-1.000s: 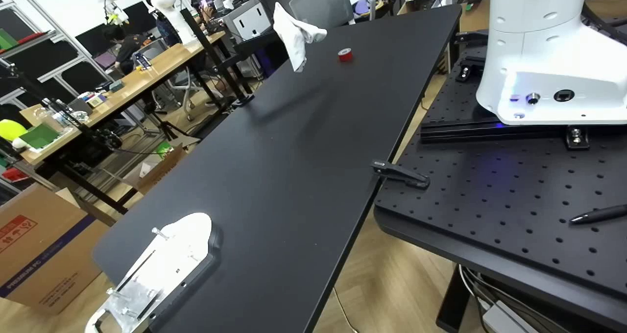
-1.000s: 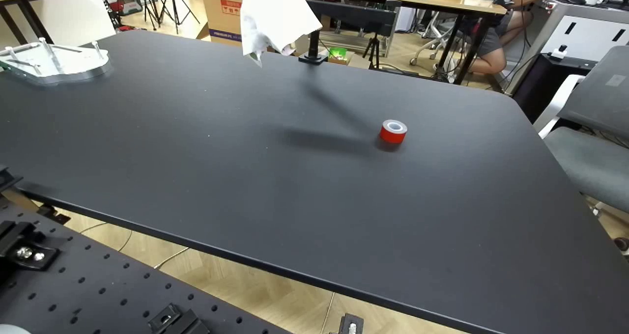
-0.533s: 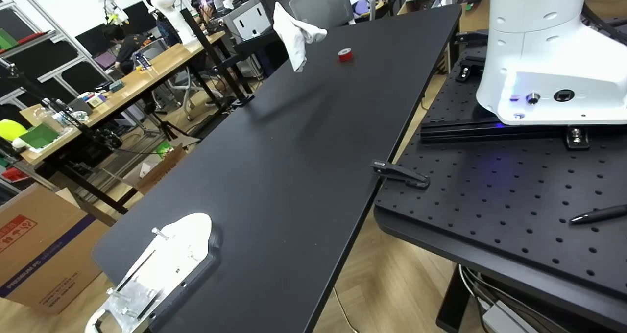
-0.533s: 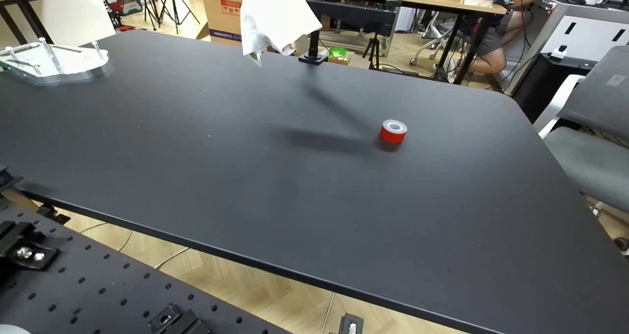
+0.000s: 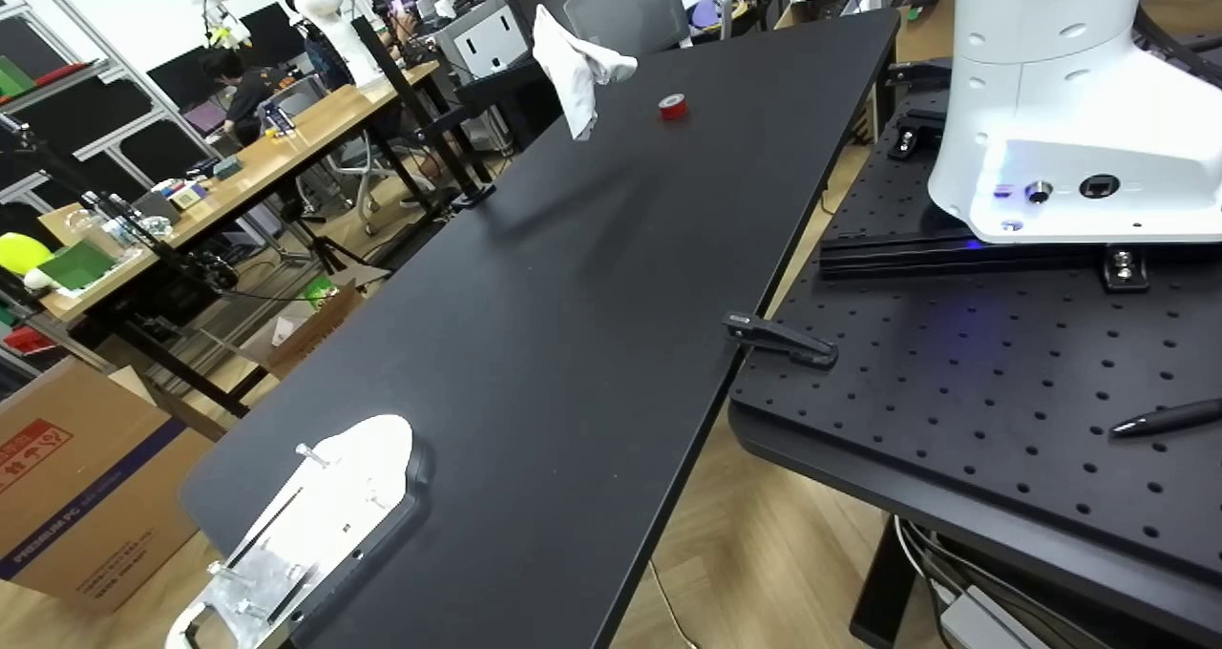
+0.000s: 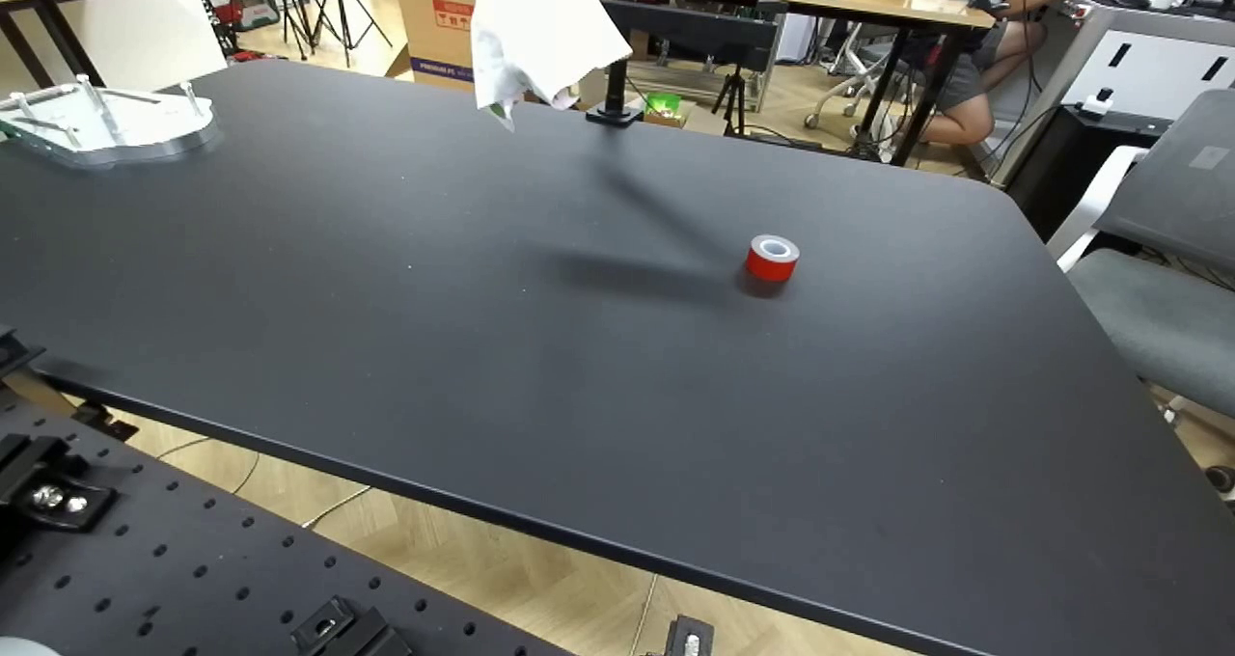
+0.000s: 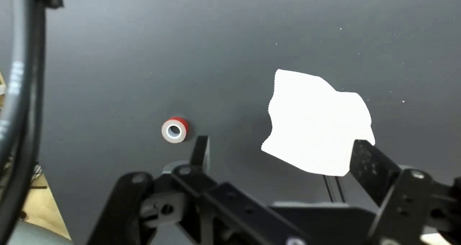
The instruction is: Unhang the cloth and put it on the table
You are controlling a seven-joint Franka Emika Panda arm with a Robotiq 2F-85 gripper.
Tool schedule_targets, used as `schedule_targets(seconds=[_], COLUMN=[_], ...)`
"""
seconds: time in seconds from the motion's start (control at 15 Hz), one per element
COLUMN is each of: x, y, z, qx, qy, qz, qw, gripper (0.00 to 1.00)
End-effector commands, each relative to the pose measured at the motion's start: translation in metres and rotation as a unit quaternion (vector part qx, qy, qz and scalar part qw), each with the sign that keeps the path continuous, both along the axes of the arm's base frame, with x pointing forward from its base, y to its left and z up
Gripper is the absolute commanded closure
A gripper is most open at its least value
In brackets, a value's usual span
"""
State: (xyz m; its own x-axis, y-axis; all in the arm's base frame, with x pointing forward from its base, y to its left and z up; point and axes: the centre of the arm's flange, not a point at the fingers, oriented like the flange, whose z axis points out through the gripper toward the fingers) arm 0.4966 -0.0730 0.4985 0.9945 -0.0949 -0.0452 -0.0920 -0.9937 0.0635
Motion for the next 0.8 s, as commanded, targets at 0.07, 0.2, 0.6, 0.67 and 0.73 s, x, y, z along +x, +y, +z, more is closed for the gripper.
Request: schedule_targets(seconds=[0.07, 0.2, 0.6, 0.67, 0.73], x=[0.050, 0.058, 0.064, 0.064, 0.065], y=[0.029, 0.045, 0.068, 0.070, 0.072], z=[-0.032, -0.046, -0.068, -0.071, -0.073], qx=[-0.027, -0.024, -0.010, -0.008, -0.007], qy=[0.017, 0.022, 0.033, 0.034, 0.037], qz=[0.073, 0.094, 0.114, 0.113, 0.112], qw=[0.9968, 0.9950, 0.9929, 0.9930, 0.9930], gripper=[0.00, 0.00, 0.00, 0.00, 0.00])
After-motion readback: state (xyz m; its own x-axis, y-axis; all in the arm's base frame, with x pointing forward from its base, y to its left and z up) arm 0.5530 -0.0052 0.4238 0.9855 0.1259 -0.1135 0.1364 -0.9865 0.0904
